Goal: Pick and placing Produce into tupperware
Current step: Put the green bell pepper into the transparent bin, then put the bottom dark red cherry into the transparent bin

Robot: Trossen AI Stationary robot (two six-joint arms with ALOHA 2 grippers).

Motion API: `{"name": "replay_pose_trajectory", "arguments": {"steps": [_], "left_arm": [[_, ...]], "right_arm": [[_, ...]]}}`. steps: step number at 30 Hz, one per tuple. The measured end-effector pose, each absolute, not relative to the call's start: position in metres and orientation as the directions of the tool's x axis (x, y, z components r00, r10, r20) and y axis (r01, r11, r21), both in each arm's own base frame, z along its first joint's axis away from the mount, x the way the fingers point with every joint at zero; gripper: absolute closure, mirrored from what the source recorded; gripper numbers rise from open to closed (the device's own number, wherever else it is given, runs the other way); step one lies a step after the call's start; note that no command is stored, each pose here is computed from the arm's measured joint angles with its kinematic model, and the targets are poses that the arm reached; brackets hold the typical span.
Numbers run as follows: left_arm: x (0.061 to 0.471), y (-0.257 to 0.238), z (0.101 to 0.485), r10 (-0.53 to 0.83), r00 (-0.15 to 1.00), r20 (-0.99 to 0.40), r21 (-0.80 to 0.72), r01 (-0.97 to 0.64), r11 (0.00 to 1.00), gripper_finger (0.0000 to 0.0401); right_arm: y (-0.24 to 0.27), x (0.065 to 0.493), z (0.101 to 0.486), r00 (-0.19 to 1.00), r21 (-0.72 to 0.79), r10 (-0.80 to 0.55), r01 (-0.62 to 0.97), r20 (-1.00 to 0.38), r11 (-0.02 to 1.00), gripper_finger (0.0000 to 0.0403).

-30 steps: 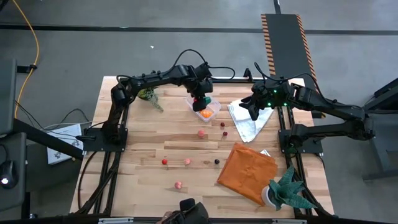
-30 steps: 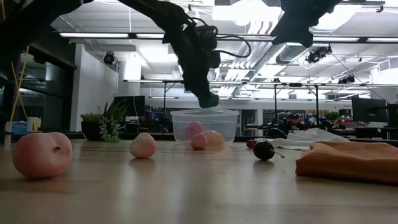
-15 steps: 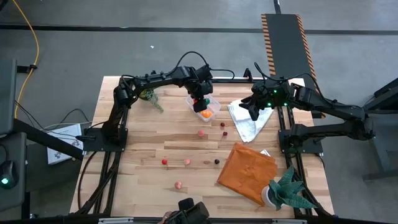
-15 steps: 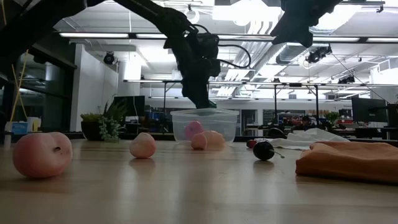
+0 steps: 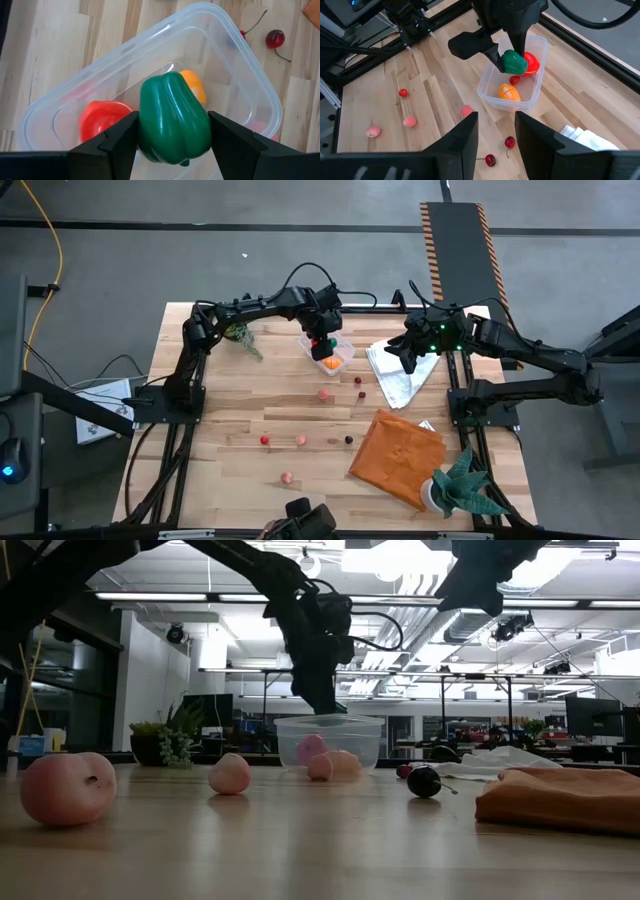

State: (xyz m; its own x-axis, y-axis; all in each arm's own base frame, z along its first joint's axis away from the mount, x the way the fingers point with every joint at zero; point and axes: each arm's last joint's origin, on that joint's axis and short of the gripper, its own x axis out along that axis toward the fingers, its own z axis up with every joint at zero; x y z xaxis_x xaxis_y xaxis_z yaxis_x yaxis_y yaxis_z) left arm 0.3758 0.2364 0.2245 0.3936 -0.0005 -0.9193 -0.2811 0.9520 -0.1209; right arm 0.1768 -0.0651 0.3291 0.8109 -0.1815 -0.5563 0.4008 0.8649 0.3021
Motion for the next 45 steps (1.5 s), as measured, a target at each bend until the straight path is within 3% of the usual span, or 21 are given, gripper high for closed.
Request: {"name": "replay_pose_trajectory", "arguments": {"steps": [30, 40, 45], "left_arm": [[0.376, 0.2357, 0.2251, -0.02, 0.405, -0.914, -0.147, -0.285, 0.947, 0.0187], [0.3757, 0.2356, 0.2252, -0.02, 0.403, -0.915, -0.148, -0.289, 0.946, 0.0122], [0.3757, 0.2356, 0.2252, -0.02, 0.403, -0.915, -0.149, -0.29, 0.945, 0.0113]], "right_arm": [[-0.0649, 0.1768, 0.3291, 0.813, 0.3, -0.174, 0.392, -0.556, 0.87, 0.0284], [-0.0649, 0.1768, 0.3291, 0.813, 0.292, -0.174, 0.387, -0.556, 0.875, 0.0284], [-0.0649, 0.1768, 0.3291, 0.813, 0.286, -0.174, 0.383, -0.556, 0.878, 0.0284]]}}
